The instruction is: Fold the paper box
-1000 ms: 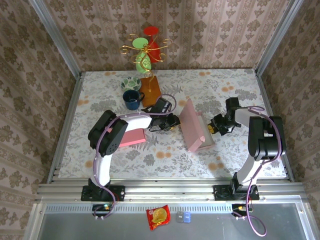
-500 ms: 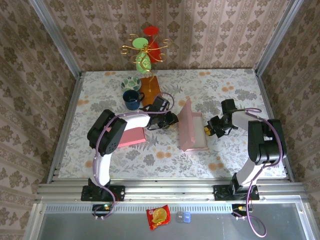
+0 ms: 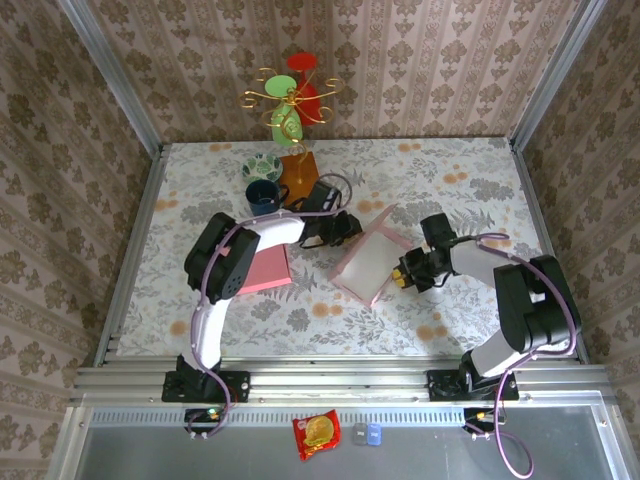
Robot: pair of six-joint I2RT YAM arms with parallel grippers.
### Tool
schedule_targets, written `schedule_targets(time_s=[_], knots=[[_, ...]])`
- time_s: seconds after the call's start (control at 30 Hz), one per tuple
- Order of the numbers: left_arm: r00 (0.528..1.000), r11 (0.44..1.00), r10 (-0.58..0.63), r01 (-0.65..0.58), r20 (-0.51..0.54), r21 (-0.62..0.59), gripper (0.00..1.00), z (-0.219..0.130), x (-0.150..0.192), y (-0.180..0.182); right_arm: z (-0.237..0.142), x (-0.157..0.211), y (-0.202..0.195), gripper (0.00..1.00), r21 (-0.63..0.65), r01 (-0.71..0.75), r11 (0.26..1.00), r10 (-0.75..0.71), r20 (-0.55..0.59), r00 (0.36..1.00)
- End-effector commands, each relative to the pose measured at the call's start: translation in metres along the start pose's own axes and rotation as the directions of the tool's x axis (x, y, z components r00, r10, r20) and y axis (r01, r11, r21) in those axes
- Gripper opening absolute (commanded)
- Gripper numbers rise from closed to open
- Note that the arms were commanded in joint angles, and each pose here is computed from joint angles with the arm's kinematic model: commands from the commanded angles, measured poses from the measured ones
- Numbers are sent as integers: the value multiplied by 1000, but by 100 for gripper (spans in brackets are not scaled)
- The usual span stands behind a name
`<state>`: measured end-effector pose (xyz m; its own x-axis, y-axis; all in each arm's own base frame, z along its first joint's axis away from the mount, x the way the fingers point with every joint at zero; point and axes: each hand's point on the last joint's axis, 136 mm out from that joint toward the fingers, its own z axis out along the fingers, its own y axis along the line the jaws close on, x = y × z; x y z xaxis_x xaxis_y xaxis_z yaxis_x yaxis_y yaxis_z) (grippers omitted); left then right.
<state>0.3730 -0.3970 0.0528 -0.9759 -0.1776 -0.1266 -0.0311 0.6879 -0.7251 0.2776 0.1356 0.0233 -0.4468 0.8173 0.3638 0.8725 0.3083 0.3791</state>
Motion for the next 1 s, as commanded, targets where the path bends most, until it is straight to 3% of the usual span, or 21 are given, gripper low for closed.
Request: schedule_targets(time_s=[0.0,0.3,0.63,0.83,0.97], knots=[[995,999,51,-50,-82,14,28,6,10,-8,-1,7,8,16,-56,-79,995,81,23,996],[982,992,128,-124,-137,39,28,15,4,-23,17,27,11,20,-53,-111,992,110,-15,994],[972,976,218,-219,-89,-6,33,-8,-20,-27,7,33,7,40,-35,-53,998,53,12,999],[967,966,253,-253,-10,-58,40,-39,-44,-30,-14,26,9,45,-7,108,994,-107,77,991],[954,951,294,-286,59,-118,42,-72,-60,-33,-39,19,18,45,29,289,957,-290,145,946]])
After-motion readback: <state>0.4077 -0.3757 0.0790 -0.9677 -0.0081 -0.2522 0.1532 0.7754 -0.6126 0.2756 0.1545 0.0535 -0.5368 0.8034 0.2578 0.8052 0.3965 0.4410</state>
